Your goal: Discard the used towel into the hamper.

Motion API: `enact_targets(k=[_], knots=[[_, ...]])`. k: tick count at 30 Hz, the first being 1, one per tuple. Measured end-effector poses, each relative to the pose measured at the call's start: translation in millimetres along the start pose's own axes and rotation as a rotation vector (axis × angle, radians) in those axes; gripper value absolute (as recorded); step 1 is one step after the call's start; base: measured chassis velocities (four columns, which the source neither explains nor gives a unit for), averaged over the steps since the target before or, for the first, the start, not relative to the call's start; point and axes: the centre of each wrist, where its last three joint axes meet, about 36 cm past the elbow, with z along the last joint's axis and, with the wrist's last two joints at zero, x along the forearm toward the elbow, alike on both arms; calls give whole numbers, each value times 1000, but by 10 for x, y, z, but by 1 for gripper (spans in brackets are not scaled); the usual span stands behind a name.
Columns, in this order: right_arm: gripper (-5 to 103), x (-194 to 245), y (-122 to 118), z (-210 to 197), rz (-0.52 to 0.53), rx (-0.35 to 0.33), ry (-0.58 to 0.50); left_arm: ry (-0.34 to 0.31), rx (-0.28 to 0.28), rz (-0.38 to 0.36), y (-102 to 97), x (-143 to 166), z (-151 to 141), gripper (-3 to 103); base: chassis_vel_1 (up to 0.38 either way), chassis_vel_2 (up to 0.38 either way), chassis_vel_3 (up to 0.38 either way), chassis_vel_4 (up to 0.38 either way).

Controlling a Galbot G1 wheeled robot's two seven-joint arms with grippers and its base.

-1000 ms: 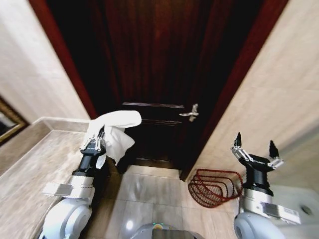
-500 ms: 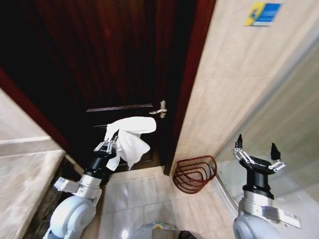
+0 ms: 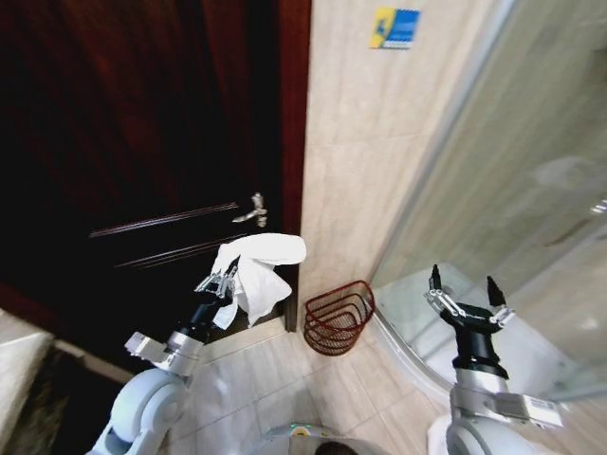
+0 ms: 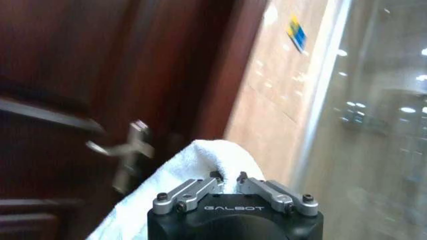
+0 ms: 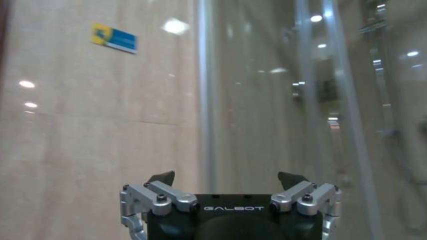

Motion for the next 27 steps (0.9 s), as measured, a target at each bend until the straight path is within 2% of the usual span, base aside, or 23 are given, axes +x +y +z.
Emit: enact_targets(k=[4, 9, 19, 22, 27], knots=[[100, 34, 0, 21, -6, 14, 19, 47, 38, 19, 18, -59, 149, 4, -129, -114, -116, -142], [100, 107, 1, 66, -69, 18, 45, 96, 81, 25, 29, -120, 332, 4, -136, -124, -126, -119], [100, 126, 53, 166, -75, 20, 37, 168, 133, 22, 139, -234, 607, 4, -132, -121, -121, -119], [100, 112, 64, 198, -71, 15, 35, 191, 132, 4, 229, -281, 734, 4, -124, -129, -123, -126], [100, 116, 78, 257, -73, 22, 35, 192, 93, -43, 393, -413, 920, 4, -122, -124, -106, -108]])
